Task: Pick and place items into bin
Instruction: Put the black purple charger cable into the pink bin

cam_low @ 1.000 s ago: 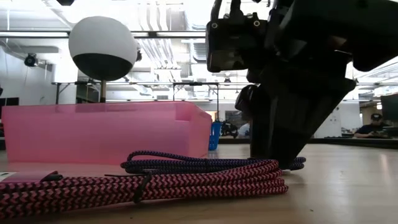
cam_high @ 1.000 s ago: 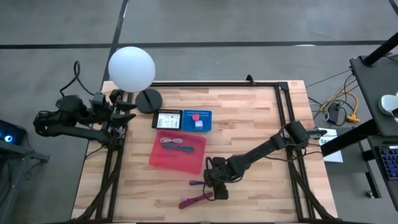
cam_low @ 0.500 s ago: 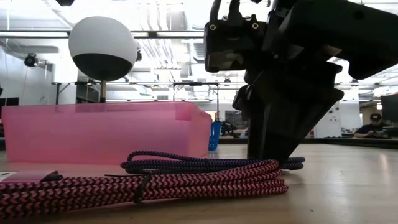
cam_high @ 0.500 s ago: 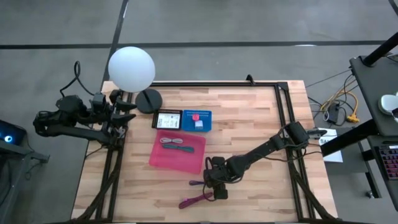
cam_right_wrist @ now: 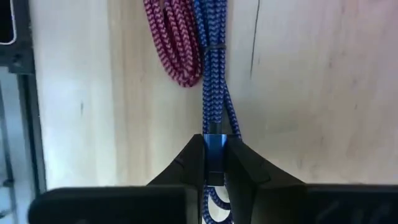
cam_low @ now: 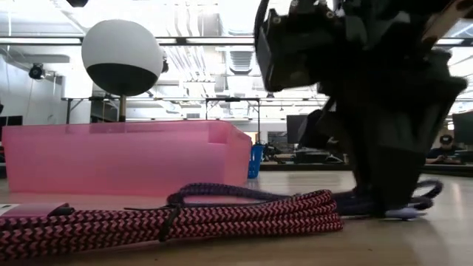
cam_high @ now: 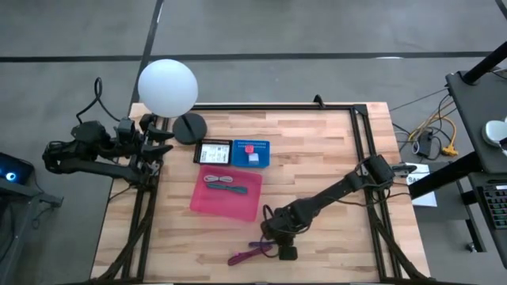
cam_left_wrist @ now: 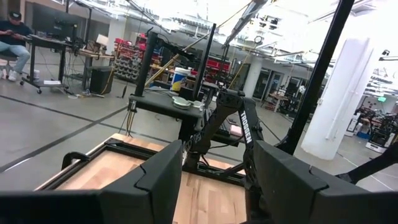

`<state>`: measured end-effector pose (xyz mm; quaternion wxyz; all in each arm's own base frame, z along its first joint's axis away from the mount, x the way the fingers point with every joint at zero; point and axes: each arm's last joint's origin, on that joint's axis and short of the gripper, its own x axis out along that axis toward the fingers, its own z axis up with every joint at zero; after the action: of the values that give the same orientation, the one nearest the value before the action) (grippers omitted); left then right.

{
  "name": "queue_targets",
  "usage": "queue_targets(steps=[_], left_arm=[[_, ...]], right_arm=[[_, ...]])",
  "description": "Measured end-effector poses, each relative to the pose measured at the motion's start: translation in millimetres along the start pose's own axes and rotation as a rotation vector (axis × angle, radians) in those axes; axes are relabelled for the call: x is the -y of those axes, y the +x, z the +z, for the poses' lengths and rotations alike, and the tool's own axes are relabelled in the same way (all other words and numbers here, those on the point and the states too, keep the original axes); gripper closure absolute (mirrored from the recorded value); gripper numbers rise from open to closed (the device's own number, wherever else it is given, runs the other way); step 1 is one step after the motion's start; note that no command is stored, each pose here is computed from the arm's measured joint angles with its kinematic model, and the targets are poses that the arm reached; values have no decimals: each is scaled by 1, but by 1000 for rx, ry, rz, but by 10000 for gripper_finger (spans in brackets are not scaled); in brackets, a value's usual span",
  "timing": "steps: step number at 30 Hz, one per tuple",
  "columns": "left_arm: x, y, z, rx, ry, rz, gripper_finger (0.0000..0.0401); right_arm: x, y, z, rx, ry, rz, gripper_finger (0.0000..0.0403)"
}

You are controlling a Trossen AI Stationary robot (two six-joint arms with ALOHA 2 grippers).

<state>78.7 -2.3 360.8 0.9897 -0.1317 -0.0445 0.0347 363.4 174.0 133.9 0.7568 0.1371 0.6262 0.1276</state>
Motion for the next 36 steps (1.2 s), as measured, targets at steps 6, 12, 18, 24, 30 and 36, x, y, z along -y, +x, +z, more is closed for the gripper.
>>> queue_targets(steps=[6,12,18,24,30,36], left_arm=[[0,0,0,-1,0,0,218],[0,0,-1,-5,1,1,218],[0,0,-1,-5,1,1,218],[0,0,0,-4,0,1,218],[0,-1,0,-2,0,1,218],[0,-1,0,-1,0,0,218]], right_arm=[[-8,-26,1,55,40,30,376],[-17,-62,7,166,40,44,376],[-15,-95,29,341,88,-29,376],[7,-120,56,469,157,-72,376],[35,-145,80,605,234,-52,376],[63,-162,99,747,310,37,376]])
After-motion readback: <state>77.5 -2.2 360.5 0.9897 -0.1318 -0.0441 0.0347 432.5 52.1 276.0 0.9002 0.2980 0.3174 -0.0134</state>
